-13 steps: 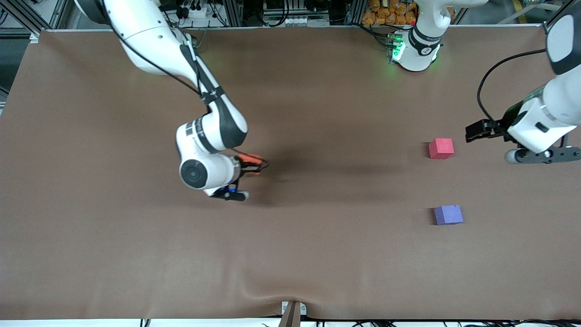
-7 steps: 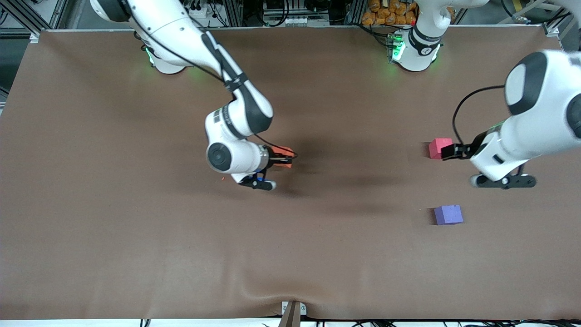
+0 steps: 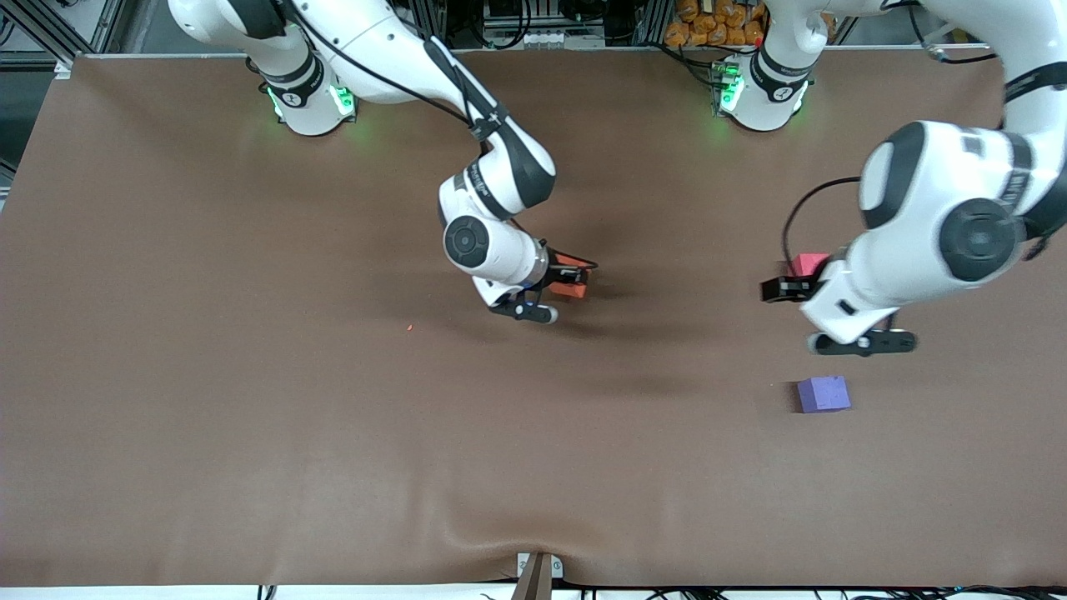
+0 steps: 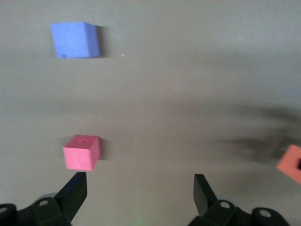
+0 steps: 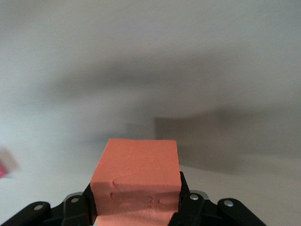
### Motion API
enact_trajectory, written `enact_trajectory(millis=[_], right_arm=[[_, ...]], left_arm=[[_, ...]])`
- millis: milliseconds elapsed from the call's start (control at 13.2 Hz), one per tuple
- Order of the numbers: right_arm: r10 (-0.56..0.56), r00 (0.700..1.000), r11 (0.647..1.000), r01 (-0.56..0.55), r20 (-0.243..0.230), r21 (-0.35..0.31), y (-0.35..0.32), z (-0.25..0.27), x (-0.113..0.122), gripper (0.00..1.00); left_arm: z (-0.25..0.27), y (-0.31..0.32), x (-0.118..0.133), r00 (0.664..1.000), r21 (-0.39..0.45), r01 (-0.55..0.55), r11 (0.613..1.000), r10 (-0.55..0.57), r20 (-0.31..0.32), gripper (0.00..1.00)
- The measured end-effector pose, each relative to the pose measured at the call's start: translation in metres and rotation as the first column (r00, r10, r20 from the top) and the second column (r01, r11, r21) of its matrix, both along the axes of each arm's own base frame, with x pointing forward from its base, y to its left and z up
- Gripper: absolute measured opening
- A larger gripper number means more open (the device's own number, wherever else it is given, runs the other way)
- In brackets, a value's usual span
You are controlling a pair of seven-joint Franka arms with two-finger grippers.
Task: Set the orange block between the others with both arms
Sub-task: 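Carry the orange block toward the left gripper with the right gripper, then set the orange block on the table and open the right gripper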
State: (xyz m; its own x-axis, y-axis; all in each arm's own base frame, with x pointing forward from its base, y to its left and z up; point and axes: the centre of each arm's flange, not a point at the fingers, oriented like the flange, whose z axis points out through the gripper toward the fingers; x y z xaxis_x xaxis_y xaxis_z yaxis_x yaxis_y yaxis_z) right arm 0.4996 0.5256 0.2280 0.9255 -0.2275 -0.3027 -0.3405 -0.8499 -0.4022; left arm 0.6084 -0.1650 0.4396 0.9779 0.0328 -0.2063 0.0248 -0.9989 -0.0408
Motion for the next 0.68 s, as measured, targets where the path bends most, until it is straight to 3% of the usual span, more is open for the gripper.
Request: enact_trajectory(millis=[227, 379, 682], right_arm=[[-0.054, 0.998, 0.997, 0.052, 0.030, 0.051, 0.025, -0.010, -0.014, 0.67], [-0.058, 0.997, 0.997, 0.055, 0.048, 0.059, 0.035, -0.015, -0.018, 0.81], [-0.078, 0.991, 0.995, 0.071, 0.104, 0.073, 0.044, -0.019, -0.020, 0.93]], left_arm=[[-0.014, -0.025, -0.005, 1.000, 0.013, 0.002, 1.000, -0.001, -0.016, 1.00], [-0.025, -0.022, -0.005, 1.000, 0.013, -0.004, 1.000, 0.004, -0.015, 1.00], [-0.035, -0.017, -0.005, 1.000, 0.013, -0.012, 1.000, 0.012, -0.014, 1.00]])
